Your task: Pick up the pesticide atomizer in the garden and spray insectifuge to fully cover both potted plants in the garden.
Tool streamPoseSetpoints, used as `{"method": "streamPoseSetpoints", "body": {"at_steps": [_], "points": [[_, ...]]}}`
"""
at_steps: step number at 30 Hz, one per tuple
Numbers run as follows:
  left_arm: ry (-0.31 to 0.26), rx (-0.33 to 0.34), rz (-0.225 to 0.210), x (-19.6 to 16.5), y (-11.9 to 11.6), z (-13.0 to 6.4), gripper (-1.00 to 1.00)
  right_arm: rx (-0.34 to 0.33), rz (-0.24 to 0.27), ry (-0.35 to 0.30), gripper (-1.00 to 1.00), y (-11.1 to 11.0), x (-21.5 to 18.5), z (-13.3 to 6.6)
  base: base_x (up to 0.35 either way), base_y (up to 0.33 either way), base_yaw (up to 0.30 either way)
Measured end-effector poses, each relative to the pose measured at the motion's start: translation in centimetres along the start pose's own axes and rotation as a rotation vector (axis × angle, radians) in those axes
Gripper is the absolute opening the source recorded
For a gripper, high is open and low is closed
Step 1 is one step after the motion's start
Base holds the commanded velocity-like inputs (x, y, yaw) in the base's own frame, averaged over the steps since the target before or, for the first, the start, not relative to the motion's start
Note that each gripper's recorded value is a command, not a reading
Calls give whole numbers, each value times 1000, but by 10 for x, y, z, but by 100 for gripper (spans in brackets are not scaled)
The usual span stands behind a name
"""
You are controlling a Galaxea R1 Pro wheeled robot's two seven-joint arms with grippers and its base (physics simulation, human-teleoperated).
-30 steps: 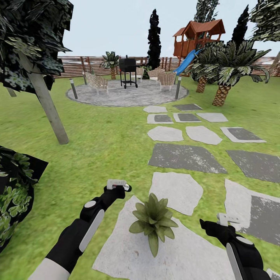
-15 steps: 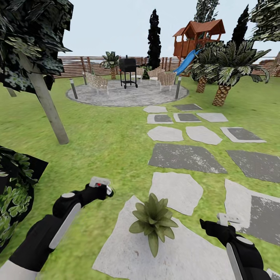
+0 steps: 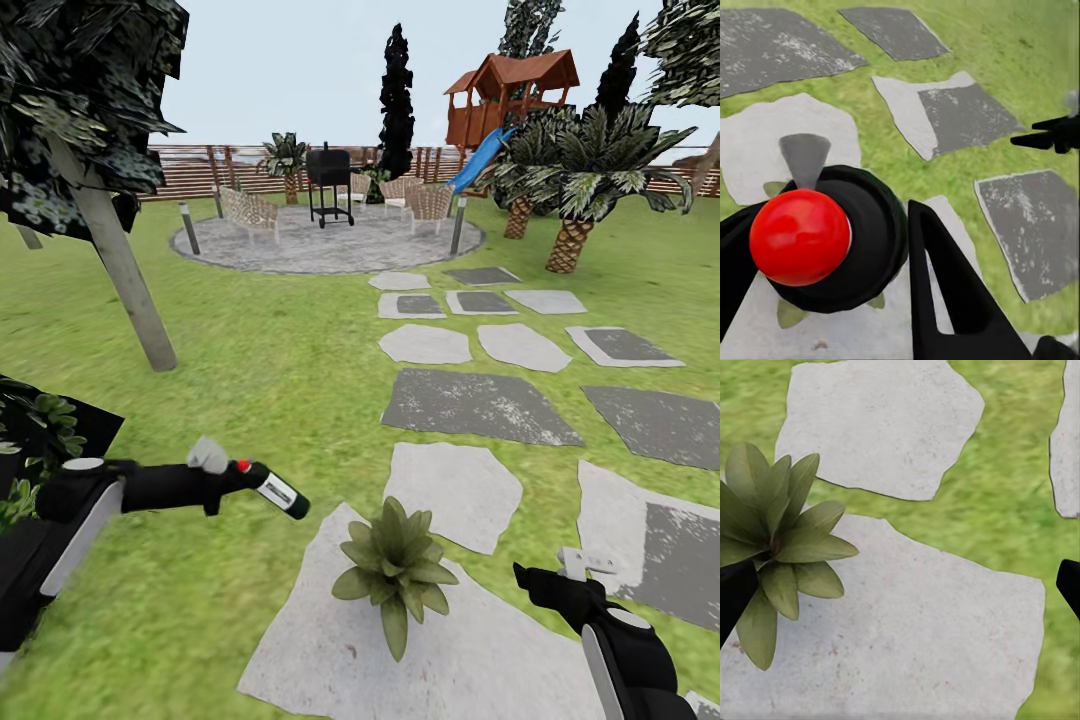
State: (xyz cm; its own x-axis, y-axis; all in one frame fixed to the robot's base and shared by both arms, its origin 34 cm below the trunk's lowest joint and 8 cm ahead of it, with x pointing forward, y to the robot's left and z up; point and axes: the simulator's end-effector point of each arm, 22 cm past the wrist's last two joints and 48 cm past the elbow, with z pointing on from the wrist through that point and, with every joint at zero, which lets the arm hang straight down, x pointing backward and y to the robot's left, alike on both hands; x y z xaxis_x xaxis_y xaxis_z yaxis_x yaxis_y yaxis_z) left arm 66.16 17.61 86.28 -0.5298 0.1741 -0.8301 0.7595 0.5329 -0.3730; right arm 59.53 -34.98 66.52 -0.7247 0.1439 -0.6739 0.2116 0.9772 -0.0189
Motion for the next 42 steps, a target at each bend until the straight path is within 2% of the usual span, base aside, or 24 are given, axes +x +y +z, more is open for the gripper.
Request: {"method": "streamPoseSetpoints", "body": {"at_steps": [2, 4, 8, 9, 11, 13, 15, 17, 18, 20, 23, 24, 26, 29, 30, 31, 32, 33, 37, 42], "points": [[17, 28, 19, 1, -3, -8, -100, -1, 0, 0, 100, 0, 0, 0, 0, 0, 0], [58, 32, 36, 11, -5, -6, -100, -2, 0, -2, 100, 1, 0, 0, 0, 0, 0], [238, 26, 113, 58, -10, 16, -100, -3, -4, -6, 100, 2, -1, 0, 0, 0, 0], [312, 50, 159, 72, -18, 24, -100, -4, -6, -7, 100, 3, -1, 0, 0, 0, 0], [368, 97, 210, 75, -29, 30, -100, -2, -11, -9, 100, 0, -2, 0, 0, 0, 0], [396, 122, 251, 71, -36, 35, -100, -15, -36, -14, 100, -7, -7, 0, 0, 0, 0], [441, 153, 308, 67, -45, 43, -100, -209, -67, -16, 100, 22, -10, -5, 0, 0, 0], [460, 164, 334, 66, -48, 46, -100, -371, -85, -17, 100, 50, -13, -15, 0, 0, 0], [465, 167, 340, 65, -49, 47, -100, -426, -93, -17, 100, 58, -14, -20, 0, 0, 0], [475, 196, 349, 63, -55, 46, -100, -525, -113, -15, 100, 70, -15, -30, 0, 0, 0], [503, 259, 360, 65, -68, 44, -100, -640, -131, -11, 100, 84, -16, -44, 0, 0, 0], [520, 272, 367, 68, -71, 44, -100, -708, -137, -17, 100, 95, -21, -53, 0, 0, 0], [539, 271, 383, 72, -70, 43, -100, -793, -144, -24, 100, 108, -27, -66, 0, 0, 0], [560, 256, 405, 76, -65, 43, -100, -876, -149, -29, 100, 121, -30, -79, 0, 0, 0], [566, 253, 417, 77, -64, 43, -100, -931, -156, -44, 100, 129, -39, -88, 0, 0, 0], [565, 257, 429, 76, -65, 44, -100, -981, -160, -47, 100, 136, -41, -97, 0, 0, 0], [565, 260, 434, 76, -65, 44, -100, -1001, -162, -47, 100, 138, -41, -100, 0, 0, 0], [580, 288, 449, 78, -71, 44, -100, -1060, -167, -47, 100, 145, -41, -111, 0, 0, 0], [638, 342, 496, 85, -83, 46, -100, -1102, -172, -46, 100, 149, -41, -119, 0, 0, 0], [645, 369, 527, 79, -94, 55, -100, -1110, -172, -47, 100, 150, -41, -121, 0, 0, 0]]}}
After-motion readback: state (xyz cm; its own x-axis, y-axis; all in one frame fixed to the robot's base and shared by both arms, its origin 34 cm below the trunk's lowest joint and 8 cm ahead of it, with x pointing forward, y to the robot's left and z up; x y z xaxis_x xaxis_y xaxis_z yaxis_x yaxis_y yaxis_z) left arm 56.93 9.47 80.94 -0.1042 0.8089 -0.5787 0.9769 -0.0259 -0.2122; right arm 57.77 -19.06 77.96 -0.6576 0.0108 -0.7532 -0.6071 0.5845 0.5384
